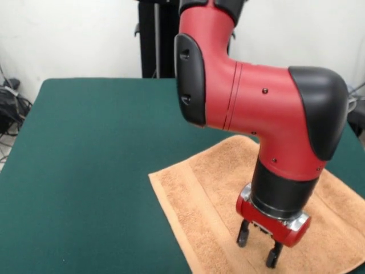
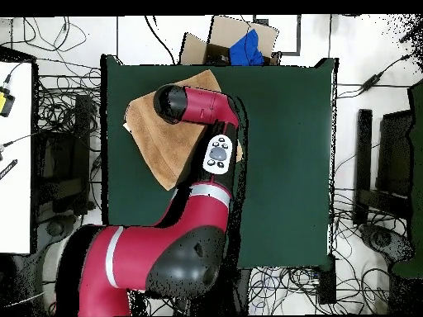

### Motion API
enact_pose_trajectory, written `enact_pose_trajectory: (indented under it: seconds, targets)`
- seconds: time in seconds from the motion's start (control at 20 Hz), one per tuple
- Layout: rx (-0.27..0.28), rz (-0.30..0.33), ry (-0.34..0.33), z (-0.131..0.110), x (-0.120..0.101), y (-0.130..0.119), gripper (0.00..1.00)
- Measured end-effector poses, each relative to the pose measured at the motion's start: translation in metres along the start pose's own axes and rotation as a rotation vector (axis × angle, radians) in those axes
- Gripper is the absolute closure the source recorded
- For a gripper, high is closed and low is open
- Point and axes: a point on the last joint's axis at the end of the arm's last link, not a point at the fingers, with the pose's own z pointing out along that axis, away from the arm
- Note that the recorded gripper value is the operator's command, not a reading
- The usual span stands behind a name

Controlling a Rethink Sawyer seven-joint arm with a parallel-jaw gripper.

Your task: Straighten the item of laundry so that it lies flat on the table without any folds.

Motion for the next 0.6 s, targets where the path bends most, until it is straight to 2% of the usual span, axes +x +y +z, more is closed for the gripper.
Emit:
enact_pose_trajectory:
  seconds: [0.6]
  targets:
    - [-0.009,-0.005,-0.049,0.004,-0.017,-0.001,0.00]
